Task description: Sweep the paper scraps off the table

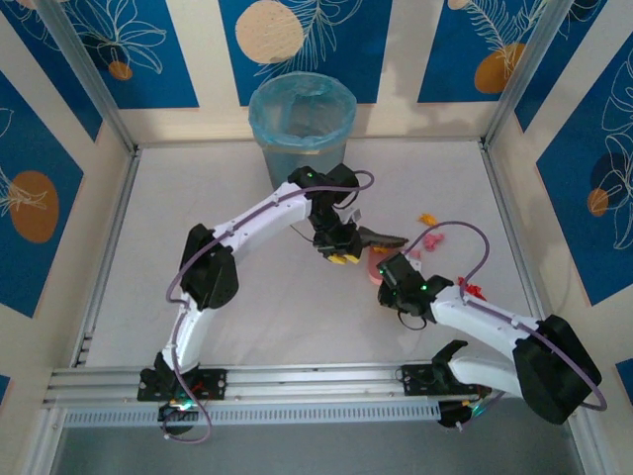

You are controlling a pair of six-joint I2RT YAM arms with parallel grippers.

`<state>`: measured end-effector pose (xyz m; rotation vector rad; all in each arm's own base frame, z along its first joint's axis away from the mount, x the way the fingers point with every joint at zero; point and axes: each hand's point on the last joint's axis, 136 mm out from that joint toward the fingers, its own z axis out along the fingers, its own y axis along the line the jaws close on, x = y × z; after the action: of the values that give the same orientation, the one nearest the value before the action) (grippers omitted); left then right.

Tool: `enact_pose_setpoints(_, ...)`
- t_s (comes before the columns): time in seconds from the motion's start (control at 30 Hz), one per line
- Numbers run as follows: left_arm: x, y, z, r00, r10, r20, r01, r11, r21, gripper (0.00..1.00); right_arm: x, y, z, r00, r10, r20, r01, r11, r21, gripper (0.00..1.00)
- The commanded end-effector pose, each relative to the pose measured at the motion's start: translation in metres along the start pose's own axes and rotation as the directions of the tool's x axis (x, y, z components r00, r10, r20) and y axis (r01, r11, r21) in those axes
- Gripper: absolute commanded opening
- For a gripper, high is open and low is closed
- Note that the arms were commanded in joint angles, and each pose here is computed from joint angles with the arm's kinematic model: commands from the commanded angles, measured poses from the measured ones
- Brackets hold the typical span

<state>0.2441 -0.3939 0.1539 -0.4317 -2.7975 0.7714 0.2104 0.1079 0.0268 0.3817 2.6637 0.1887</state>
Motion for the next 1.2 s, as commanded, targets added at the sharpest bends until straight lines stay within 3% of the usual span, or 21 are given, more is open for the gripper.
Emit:
enact_pose_setpoints(0.0,0.022,-0.011,-0.01,0.999,0.025,-0.041,-0.023,0.999,0.044,0.0,0.006,0.003,0.001,0.999,-0.028,-0.042,0.028,1.0,-0.003,0.0)
enact_pose_setpoints(0.4,0.033,-0.013,-0.028,0.998,0.064,-0.02,-0.063,0.997,0.042,0.0,-0.003,0.007,-0.004,0.998,-0.055,0.018,0.056,0.998,-0.023,0.0)
enact_pose_setpoints(0.87,0.025,-0.017,-0.075,0.97,0.146,0.194,-0.143,0.989,-0.031,0.0,-0.015,0.01,-0.029,0.994,-0.046,0.1,0.055,0.995,-0.087,0.0)
enact_pose_setpoints(1.17,0.034,-0.006,-0.112,0.933,0.175,0.315,-0.152,0.984,-0.095,0.0,-0.045,0.026,-0.065,0.958,-0.166,0.233,0.189,0.978,-0.083,0.0)
